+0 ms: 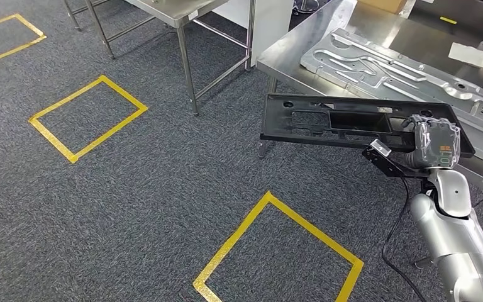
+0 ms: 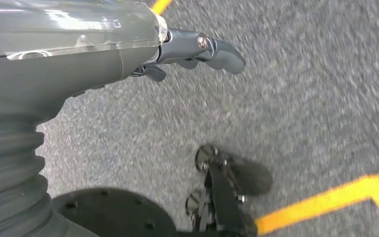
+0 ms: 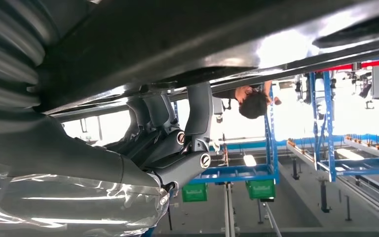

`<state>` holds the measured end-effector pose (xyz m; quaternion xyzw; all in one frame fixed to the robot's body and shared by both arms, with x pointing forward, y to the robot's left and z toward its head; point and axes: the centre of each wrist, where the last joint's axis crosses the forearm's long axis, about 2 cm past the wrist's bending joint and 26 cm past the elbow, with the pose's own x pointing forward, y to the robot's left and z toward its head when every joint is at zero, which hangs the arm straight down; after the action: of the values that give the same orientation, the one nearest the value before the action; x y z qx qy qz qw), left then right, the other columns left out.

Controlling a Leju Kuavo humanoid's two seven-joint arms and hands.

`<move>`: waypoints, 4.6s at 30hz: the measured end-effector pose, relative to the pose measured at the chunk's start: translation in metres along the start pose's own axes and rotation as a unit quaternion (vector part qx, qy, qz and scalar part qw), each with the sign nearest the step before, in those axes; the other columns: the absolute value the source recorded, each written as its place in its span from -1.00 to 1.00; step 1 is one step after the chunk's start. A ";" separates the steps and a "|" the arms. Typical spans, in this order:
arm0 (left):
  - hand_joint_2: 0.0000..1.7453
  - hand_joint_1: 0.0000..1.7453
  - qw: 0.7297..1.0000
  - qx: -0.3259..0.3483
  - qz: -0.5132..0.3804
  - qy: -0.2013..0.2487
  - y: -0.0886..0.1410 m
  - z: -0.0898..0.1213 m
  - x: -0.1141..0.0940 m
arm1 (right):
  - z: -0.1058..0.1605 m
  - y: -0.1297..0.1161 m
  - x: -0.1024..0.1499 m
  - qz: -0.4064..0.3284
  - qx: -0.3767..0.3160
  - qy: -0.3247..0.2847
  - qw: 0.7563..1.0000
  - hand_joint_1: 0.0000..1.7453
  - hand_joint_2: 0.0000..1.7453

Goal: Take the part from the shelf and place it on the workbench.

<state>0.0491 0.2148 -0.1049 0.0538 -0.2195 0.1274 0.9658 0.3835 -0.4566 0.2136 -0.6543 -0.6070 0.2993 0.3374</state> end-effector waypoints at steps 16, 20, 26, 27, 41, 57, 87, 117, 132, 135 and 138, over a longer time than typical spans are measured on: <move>1.00 -1.00 0.991 -0.054 -0.114 -0.050 -0.002 0.001 -0.002 | 0.010 0.000 -0.005 0.001 0.004 0.009 1.000 1.00 1.00; 1.00 -1.00 0.973 -0.020 -0.206 -0.098 0.000 0.001 -0.001 | 0.018 0.001 -0.011 -0.003 0.006 0.020 1.000 1.00 1.00; 1.00 -1.00 0.968 -0.033 -0.213 -0.128 0.000 0.001 0.000 | 0.025 0.000 -0.019 -0.007 0.005 0.025 1.000 1.00 1.00; 1.00 -1.00 0.971 -0.041 -0.205 -0.118 -0.001 0.001 0.001 | 0.024 0.000 -0.018 -0.006 0.005 0.023 1.000 1.00 1.00; 1.00 -1.00 0.980 -0.096 -0.171 -0.046 -0.004 0.000 0.001 | 0.015 -0.004 -0.018 0.001 0.005 0.019 1.000 1.00 1.00; 1.00 -1.00 0.978 -0.094 -0.185 -0.031 -0.001 0.000 0.000 | -0.012 -0.009 -0.020 -0.003 0.001 0.010 1.000 1.00 1.00; 1.00 -1.00 0.976 -0.106 -0.187 -0.021 0.000 0.000 0.000 | -0.058 0.000 0.026 -0.018 -0.003 -0.025 1.000 1.00 1.00; 1.00 -1.00 0.943 -0.144 -0.296 -0.043 -0.006 -0.002 0.007 | -0.016 0.003 -0.029 0.007 0.029 0.044 0.999 1.00 1.00; 1.00 -1.00 0.935 -0.142 -0.322 -0.042 0.002 -0.002 0.002 | 0.020 -0.005 -0.033 0.039 0.040 0.016 0.998 1.00 1.00; 1.00 -1.00 0.936 -0.142 -0.319 -0.045 0.000 -0.002 0.005 | 0.012 -0.010 -0.034 0.038 0.028 0.005 0.999 1.00 1.00; 1.00 -1.00 0.938 -0.140 -0.313 -0.051 -0.001 -0.003 0.008 | 0.006 -0.011 -0.033 0.031 0.018 0.003 0.999 1.00 1.00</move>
<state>0.0575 0.2165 -0.1042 -0.0092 -0.2557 -0.2167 0.9421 0.3694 -0.4884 0.2186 -0.6676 -0.5797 0.3186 0.3417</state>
